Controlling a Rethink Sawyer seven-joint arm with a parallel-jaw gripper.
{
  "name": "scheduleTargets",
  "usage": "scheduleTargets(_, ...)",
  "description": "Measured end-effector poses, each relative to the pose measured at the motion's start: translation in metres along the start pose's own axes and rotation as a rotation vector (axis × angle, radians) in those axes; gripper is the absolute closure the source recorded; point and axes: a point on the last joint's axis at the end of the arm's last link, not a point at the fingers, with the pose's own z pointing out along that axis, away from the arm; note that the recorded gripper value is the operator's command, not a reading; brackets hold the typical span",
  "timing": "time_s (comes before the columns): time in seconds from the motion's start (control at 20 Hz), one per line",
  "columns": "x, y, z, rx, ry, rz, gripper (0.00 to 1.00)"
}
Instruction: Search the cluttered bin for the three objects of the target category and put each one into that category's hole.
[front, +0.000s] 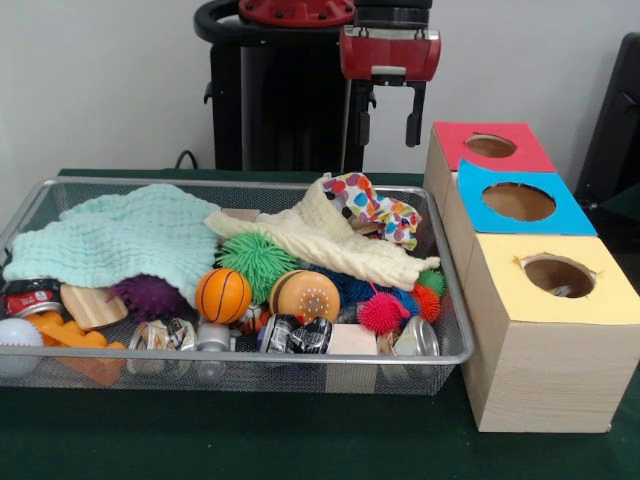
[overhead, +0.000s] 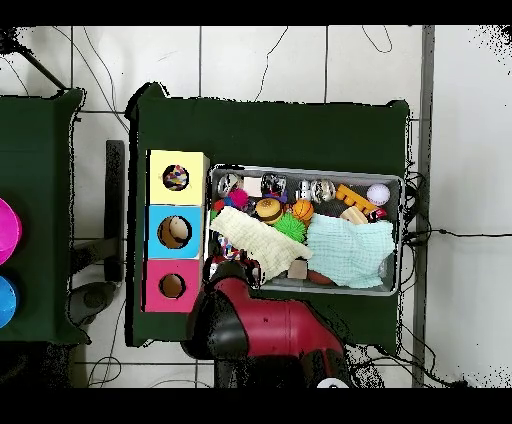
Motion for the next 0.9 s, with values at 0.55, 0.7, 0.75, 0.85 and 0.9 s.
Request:
scheduleTargets(0.55,0.02,0.003,0.025,-0.016,0.04,0.005,0.0)
scheduleTargets(0.7,0.029,0.005,0.036,-0.023,0.053,0.005,0.0)
scheduleTargets(0.75,0.032,0.006,0.039,-0.024,0.058,0.005,0.0)
scheduleTargets(0.85,0.038,0.007,0.045,-0.026,0.067,0.005,0.0)
scheduleTargets(0.9,0.039,0.008,0.046,-0.027,0.069,0.005,0.0)
